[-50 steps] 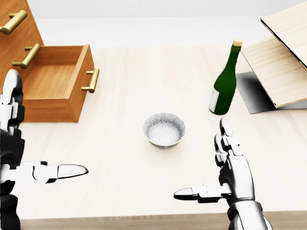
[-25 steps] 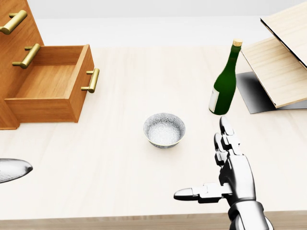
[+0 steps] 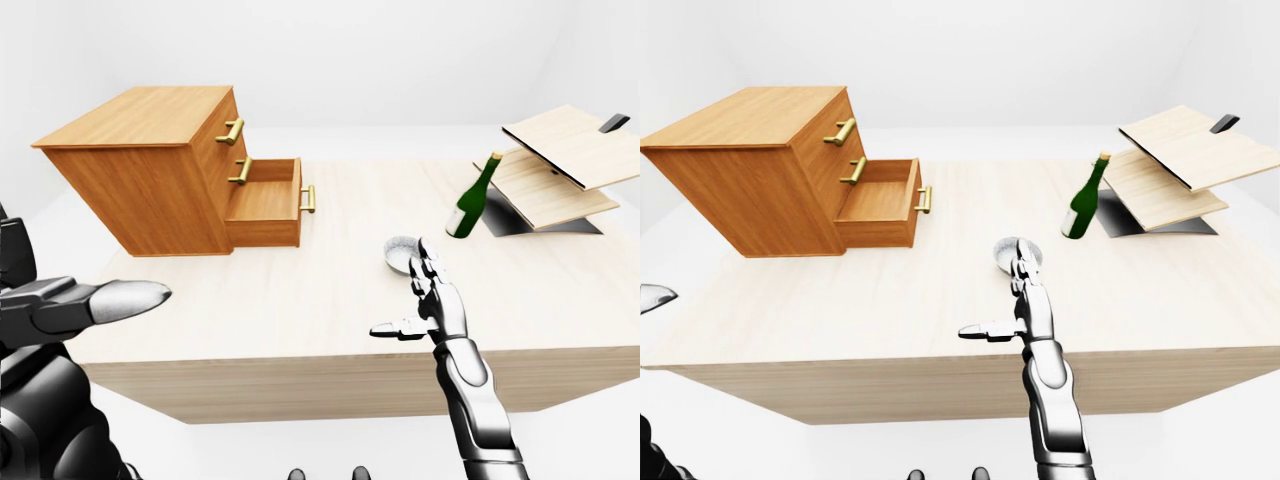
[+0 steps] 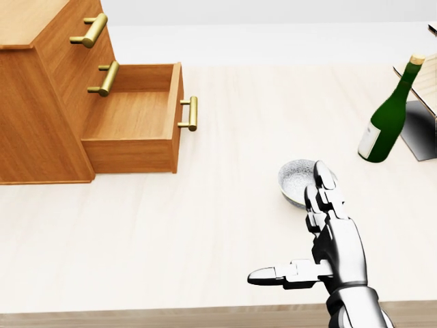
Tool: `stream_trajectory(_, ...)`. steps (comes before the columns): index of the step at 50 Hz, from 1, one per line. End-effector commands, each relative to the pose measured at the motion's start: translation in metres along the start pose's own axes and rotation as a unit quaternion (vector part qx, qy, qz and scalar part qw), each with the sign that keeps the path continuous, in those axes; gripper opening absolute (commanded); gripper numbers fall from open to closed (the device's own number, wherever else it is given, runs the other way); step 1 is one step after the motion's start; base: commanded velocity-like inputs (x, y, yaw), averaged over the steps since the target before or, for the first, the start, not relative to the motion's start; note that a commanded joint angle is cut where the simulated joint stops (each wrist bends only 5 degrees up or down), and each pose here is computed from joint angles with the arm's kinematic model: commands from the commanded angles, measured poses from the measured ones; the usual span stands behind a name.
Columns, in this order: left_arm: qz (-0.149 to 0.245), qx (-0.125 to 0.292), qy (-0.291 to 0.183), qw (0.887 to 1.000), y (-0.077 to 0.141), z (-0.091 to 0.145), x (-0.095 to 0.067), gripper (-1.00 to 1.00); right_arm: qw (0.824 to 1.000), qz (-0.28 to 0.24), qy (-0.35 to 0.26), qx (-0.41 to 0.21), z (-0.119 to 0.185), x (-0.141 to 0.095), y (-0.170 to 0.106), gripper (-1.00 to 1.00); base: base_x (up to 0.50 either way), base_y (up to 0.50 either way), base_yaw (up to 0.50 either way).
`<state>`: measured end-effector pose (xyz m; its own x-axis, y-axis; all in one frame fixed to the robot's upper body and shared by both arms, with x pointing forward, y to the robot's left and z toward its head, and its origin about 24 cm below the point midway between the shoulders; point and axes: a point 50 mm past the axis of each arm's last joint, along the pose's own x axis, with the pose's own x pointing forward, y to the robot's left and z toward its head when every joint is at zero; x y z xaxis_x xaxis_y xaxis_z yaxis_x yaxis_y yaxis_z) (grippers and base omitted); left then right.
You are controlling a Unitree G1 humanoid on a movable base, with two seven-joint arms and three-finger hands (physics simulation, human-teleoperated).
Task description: Put the bowl on top of the cabinet.
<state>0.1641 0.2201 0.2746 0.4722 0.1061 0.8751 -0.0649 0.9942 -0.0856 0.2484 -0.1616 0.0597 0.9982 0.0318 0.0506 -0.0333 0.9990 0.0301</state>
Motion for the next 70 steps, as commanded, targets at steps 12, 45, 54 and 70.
stream_trajectory(12, 0.03, 0.014, -0.039, 0.999, 0.028, 0.02, 0.018, 0.98, 1.0, -0.001, -0.009, 0.001, 0.003, 0.0, 0.0, 1.0, 0.0, 0.0, 0.0)
stream_trajectory(45, 0.036, 0.003, -0.031, 0.999, 0.03, 0.02, 0.019, 0.98, 1.0, -0.002, -0.021, 0.019, 0.012, 0.0, -0.002, 1.0, 0.0, 0.2, 0.0)
stream_trajectory(54, 0.037, 0.002, -0.033, 0.999, 0.031, 0.022, 0.019, 0.98, 1.0, -0.002, -0.024, 0.016, 0.012, -0.001, -0.001, 1.0, 0.0, 0.5, 0.0)
stream_trajectory(70, 0.038, 0.0, -0.034, 0.999, 0.032, 0.022, 0.02, 0.98, 0.999, -0.012, -0.04, 0.024, 0.018, 0.0, -0.004, 1.0, 0.08, 0.13, 0.0)
